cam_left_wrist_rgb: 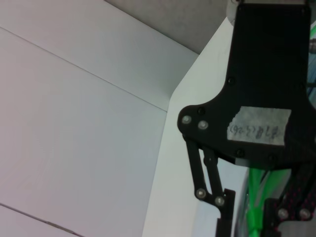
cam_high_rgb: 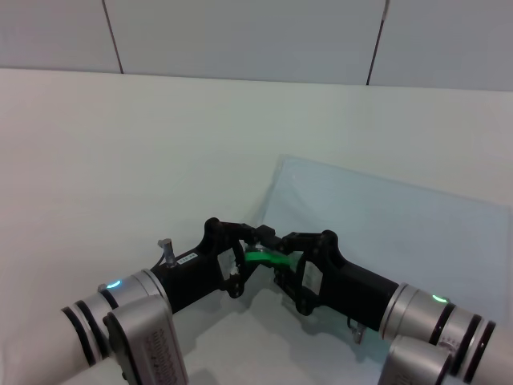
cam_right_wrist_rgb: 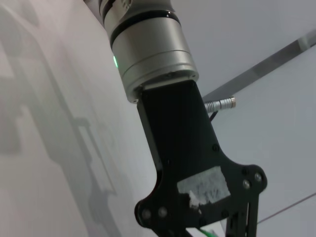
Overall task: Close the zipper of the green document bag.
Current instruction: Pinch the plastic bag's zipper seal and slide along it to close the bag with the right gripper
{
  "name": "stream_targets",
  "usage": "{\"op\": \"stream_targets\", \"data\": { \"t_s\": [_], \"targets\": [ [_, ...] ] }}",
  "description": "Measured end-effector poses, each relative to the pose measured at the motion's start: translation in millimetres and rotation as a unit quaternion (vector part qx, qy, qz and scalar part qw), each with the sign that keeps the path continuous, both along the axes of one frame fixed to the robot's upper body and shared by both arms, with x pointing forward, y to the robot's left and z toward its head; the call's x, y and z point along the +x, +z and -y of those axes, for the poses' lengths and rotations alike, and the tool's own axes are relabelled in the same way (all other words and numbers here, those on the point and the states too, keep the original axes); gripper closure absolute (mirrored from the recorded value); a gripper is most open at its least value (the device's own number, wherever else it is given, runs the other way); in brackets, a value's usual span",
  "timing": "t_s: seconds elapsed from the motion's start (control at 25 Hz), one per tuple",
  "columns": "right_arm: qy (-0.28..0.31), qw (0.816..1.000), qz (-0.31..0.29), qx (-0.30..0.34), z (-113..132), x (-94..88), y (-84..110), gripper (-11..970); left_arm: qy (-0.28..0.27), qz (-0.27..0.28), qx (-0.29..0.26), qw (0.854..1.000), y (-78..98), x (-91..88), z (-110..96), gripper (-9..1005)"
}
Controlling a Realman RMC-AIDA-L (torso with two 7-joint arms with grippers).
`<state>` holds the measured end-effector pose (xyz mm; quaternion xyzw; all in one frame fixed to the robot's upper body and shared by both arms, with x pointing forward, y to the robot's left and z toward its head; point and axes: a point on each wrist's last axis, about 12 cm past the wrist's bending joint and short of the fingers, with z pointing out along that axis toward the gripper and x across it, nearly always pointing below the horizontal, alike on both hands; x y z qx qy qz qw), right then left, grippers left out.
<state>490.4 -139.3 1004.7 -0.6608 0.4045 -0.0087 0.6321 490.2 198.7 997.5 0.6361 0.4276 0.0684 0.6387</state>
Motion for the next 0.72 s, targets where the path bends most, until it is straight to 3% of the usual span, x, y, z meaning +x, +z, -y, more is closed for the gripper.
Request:
{"op": "stream_targets", "data": {
  "t_s": [0.32,0.72],
  "targets": [
    [0.000,1.000,0.011,0.001,-0.6,-2.9,0.5,790,0.004,-0.002,-0.001,1.000,-1.1,-1.7,-1.3,943],
    [0.001,1.000,0.011,0.001,-0.8,-3.7,0.3,809,0.005,-0.002,-0.001,1.000,-1.1,-1.7,-2.1,943]
  ]
}}
